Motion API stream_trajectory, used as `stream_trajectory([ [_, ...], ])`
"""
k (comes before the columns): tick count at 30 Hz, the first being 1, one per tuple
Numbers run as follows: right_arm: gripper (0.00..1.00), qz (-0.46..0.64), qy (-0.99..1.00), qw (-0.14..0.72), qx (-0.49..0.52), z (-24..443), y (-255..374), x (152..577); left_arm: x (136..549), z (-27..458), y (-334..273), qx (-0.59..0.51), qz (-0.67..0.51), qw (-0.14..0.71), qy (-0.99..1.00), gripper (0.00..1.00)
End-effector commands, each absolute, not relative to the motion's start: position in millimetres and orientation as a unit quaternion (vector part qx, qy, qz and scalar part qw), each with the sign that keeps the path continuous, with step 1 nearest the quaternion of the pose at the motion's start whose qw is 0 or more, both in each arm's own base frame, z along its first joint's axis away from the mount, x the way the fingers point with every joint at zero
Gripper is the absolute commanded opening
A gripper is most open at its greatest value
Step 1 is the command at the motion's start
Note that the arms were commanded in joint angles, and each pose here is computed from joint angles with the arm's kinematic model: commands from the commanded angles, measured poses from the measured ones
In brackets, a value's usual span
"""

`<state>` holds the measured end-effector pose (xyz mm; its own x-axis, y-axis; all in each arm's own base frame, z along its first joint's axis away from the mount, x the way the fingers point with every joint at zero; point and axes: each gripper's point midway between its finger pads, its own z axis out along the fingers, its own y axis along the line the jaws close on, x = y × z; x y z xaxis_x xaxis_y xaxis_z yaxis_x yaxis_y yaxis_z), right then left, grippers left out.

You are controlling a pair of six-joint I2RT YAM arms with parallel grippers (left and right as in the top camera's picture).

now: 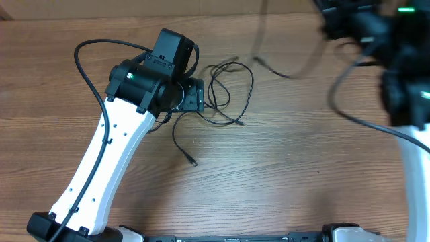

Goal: Untangle cables
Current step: 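Pull the held cable with the right gripper out to the right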

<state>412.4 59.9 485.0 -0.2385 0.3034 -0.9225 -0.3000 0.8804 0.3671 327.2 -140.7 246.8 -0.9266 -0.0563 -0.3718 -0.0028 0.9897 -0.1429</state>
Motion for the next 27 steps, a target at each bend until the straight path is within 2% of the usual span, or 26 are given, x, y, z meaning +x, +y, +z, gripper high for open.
stream_trajectory([
  [1,0.04,0.127,0.732,0.660,0.115,501,-38,402,327,248,-140,-0.020,-0.075,0.191,0.978,0.78],
  [5,0.04,-0.014,0.726,0.634,0.268,475,-162,375,325,247,-139,-0.020,-0.073,0.187,0.979,0.78],
  [7,0.04,-0.068,0.737,0.608,0.288,457,-206,361,322,246,-138,-0.020,-0.071,0.182,0.980,0.78],
  [10,0.04,-0.067,0.766,0.585,0.258,438,-219,362,321,246,-142,-0.018,-0.083,0.178,0.980,0.78],
  [15,0.04,0.013,0.797,0.568,0.208,414,-200,387,320,249,-157,-0.009,-0.125,0.172,0.977,0.79],
  [16,0.05,0.030,0.800,0.566,0.198,412,-194,391,320,249,-158,-0.008,-0.127,0.170,0.977,0.81],
  [17,0.18,0.048,0.804,0.563,0.188,408,-187,395,319,249,-159,-0.006,-0.131,0.168,0.977,0.86],
  [18,0.45,0.065,0.806,0.561,0.178,406,-180,398,318,249,-160,-0.005,-0.133,0.167,0.977,0.92],
  [19,0.93,0.081,0.809,0.558,0.168,404,-174,402,318,249,-161,-0.005,-0.134,0.166,0.977,0.98],
  [20,1.00,0.094,0.811,0.555,0.162,403,-167,404,318,249,-161,-0.002,-0.133,0.167,0.977,1.00],
  [27,1.00,0.193,0.824,0.525,0.086,396,-93,419,326,253,-164,0.026,-0.136,0.187,0.972,1.00],
])
